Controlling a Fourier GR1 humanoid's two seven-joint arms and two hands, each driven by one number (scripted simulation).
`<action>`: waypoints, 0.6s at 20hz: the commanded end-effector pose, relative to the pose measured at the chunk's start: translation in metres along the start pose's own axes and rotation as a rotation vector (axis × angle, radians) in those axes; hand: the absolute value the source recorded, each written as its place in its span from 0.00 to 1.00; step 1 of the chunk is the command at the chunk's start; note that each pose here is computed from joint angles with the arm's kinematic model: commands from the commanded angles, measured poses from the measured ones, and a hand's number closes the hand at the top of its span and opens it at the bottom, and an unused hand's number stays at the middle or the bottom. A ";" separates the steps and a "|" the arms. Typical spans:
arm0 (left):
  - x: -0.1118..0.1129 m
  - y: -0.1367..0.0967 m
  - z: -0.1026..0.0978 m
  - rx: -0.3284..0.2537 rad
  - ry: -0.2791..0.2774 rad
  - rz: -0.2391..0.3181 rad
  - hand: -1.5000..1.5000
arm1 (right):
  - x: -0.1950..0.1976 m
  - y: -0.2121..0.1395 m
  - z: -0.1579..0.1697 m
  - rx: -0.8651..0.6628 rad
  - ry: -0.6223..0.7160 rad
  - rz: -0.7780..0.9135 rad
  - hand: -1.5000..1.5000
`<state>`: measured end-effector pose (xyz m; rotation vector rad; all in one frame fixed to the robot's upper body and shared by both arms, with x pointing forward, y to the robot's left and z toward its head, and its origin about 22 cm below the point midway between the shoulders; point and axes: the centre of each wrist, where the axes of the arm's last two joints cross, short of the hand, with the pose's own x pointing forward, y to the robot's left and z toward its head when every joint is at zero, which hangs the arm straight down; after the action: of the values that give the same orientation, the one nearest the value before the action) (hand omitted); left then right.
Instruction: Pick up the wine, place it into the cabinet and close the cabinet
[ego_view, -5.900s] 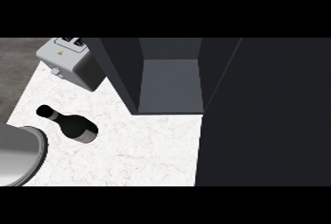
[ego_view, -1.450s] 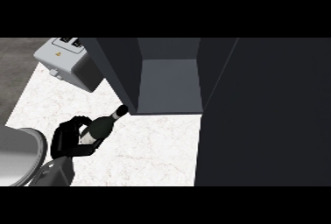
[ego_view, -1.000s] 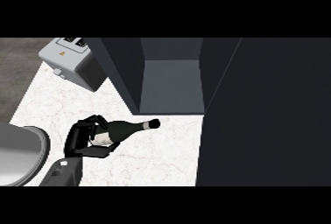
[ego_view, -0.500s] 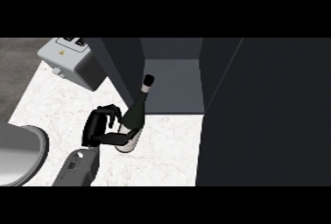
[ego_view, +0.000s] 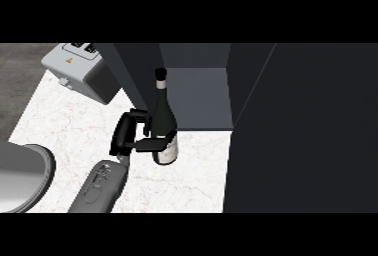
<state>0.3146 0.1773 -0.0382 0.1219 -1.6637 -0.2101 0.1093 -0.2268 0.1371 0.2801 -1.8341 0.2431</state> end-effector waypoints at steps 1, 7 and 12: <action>0.034 -0.029 -0.020 -0.027 -0.020 -0.060 1.00 | 0.021 0.004 0.015 0.004 -0.057 -0.052 0.00; 0.050 -0.049 -0.030 -0.029 -0.027 -0.014 1.00 | 0.016 0.002 0.012 0.034 -0.041 -0.072 0.00; 0.061 -0.055 -0.035 -0.002 -0.014 0.005 1.00 | 0.017 -0.003 0.011 0.032 -0.053 -0.051 0.00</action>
<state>0.3142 0.1589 -0.0314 0.2289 -1.5683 -0.1622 0.1088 -0.2276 0.1344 0.2961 -1.8466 0.2524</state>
